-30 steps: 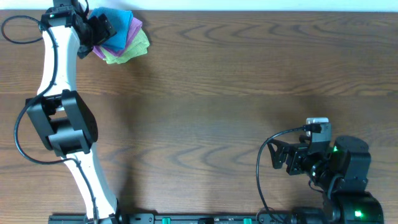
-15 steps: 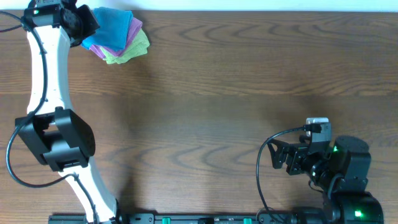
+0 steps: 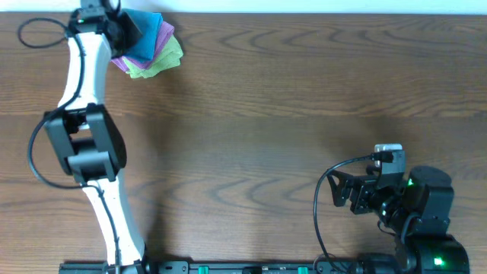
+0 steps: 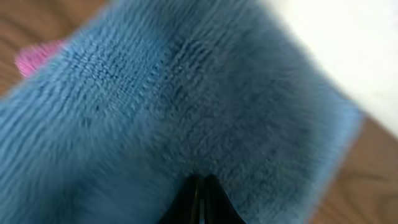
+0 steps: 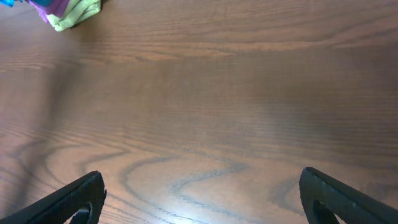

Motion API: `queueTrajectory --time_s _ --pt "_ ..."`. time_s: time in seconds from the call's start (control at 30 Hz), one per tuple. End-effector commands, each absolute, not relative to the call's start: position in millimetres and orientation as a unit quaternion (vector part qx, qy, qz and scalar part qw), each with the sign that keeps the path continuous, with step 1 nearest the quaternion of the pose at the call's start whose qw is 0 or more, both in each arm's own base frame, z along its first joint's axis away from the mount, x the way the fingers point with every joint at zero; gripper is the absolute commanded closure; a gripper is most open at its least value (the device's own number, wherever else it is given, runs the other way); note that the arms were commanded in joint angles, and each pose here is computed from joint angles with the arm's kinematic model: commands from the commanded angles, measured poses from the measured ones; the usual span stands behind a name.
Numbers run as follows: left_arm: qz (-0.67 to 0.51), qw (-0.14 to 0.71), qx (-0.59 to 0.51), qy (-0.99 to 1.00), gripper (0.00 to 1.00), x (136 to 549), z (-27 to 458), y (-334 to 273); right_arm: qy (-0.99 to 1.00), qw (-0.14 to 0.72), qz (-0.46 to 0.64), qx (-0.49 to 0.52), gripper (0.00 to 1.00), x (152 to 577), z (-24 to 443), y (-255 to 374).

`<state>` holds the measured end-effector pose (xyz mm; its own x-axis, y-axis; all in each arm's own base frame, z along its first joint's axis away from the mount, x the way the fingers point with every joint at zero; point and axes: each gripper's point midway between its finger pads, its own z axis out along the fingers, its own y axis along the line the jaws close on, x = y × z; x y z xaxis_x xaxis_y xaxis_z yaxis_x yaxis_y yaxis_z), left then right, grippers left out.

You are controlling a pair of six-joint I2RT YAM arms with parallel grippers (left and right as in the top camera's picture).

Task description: Fold the cloth

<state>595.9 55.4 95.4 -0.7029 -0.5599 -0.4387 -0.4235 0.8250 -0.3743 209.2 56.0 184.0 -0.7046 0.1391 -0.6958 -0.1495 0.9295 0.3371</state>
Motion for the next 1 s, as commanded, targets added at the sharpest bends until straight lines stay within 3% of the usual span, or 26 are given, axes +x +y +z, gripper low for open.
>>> queueTrajectory --time_s 0.0,0.27,0.57,0.67,0.87,0.97 --pt "-0.125 0.264 -0.275 0.916 0.94 597.2 77.2 54.7 0.904 0.382 0.194 0.006 0.01 208.6 183.0 55.8" --pt "-0.138 0.279 -0.268 0.912 0.94 602.4 89.7 52.0 0.904 0.382 0.194 0.006 0.01 208.6 183.0 55.8" --pt "-0.146 0.325 -0.236 0.904 0.93 597.5 158.4 48.0 0.904 0.382 0.194 0.006 0.01 208.6 183.0 55.8" --pt "-0.138 0.323 -0.216 0.911 0.78 587.0 171.3 46.6 0.904 0.382 0.194 0.006 0.01 208.6 183.0 55.8" --pt "-0.126 0.315 -0.188 0.922 0.08 561.4 200.0 43.1 0.904 0.382 0.194 0.006 0.01 208.6 183.0 55.8" --pt "-0.126 0.311 -0.189 0.923 0.05 546.9 216.0 41.1 0.904 0.382 0.194 0.006 0.01 208.6 183.0 55.8"
